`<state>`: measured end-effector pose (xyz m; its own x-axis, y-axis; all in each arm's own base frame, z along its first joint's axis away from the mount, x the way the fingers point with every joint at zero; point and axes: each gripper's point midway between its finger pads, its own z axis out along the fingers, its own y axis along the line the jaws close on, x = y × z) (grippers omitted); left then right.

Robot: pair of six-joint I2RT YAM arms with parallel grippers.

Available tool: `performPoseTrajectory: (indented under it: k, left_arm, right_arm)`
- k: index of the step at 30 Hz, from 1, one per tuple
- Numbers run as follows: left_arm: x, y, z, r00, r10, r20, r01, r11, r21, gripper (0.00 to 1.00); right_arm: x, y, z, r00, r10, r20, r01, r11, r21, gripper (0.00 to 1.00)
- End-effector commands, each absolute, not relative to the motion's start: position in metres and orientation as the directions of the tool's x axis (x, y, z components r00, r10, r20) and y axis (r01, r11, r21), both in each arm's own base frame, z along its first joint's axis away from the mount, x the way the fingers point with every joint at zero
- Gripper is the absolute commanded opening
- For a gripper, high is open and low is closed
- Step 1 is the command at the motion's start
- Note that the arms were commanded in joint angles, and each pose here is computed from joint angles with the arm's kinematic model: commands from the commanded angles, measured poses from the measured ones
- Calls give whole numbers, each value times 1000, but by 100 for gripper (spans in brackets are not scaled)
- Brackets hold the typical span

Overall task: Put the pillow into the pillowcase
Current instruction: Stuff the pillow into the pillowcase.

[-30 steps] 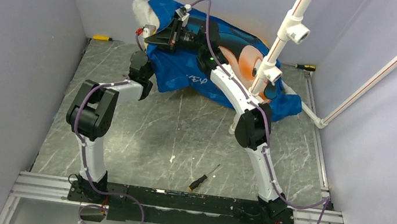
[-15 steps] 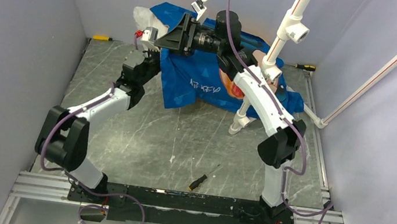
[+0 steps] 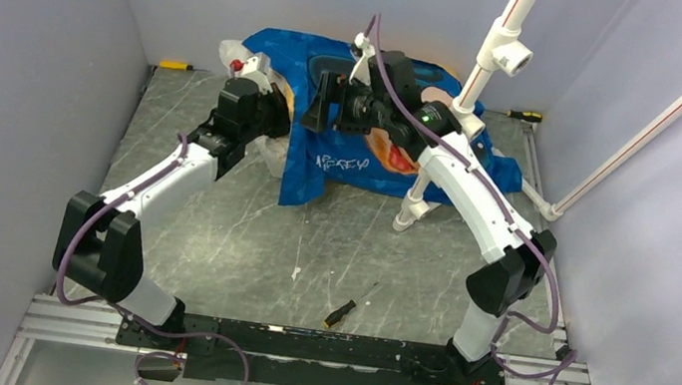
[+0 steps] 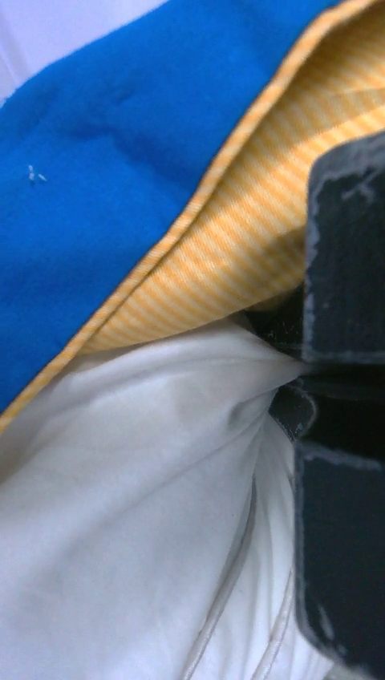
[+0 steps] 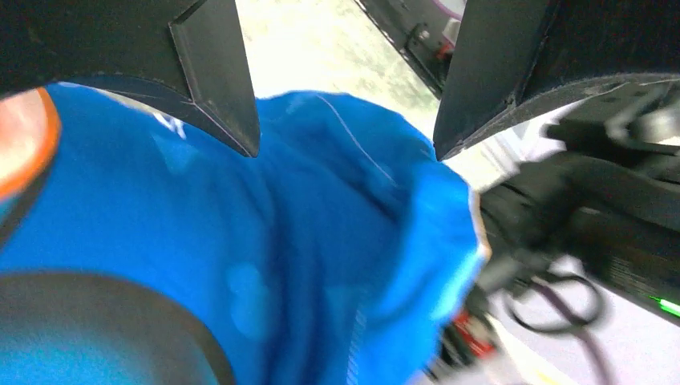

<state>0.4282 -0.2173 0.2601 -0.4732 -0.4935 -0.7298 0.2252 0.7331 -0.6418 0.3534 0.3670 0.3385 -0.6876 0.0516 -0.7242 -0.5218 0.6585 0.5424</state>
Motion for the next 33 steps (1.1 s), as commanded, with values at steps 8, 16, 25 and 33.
performPoseTrajectory:
  k: [8, 16, 25, 33]
  left_arm:
    - [425, -225, 317, -455, -567, -687, 234, 668, -706, 0]
    - [422, -211, 333, -395, -495, -774, 260, 748, -611, 0]
    - [414, -192, 361, -325, -536, -779, 327, 709, -624, 0]
    - [414, -194, 365, -318, -507, -801, 374, 709, -598, 0]
  right_arm:
    - [291, 366, 269, -710, -137, -690, -553, 716, 426, 81]
    - [306, 390, 219, -692, -183, -699, -534, 781, 324, 74]
    - [308, 413, 255, -603, -137, -786, -691, 581, 429, 2]
    - [266, 414, 389, -578, -40, -815, -807, 171, 565, 0]
